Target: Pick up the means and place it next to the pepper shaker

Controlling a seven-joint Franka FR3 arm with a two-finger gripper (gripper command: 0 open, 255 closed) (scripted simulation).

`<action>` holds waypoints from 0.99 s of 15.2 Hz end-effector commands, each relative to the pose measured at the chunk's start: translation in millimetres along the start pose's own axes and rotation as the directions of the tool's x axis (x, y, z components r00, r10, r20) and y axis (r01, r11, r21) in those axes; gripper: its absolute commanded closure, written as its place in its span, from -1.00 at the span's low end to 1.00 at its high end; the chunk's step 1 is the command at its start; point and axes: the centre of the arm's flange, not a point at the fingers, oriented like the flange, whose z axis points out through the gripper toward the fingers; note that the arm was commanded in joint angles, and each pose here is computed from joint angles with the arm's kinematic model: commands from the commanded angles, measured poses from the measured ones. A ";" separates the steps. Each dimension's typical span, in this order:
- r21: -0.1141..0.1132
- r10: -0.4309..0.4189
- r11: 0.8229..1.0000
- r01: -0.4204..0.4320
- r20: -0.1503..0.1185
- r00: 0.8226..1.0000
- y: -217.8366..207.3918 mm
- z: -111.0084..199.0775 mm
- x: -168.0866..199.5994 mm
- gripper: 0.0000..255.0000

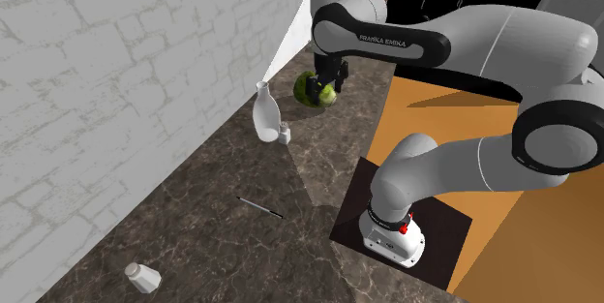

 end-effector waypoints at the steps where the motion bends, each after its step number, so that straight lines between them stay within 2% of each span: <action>1: 0.000 0.000 1.000 0.000 0.000 1.000 0.0 0.0 0.0 -1.00; 15: 0.063 -0.152 0.986 0.152 -0.005 0.988 -43.1 120.1 130.9 -1.00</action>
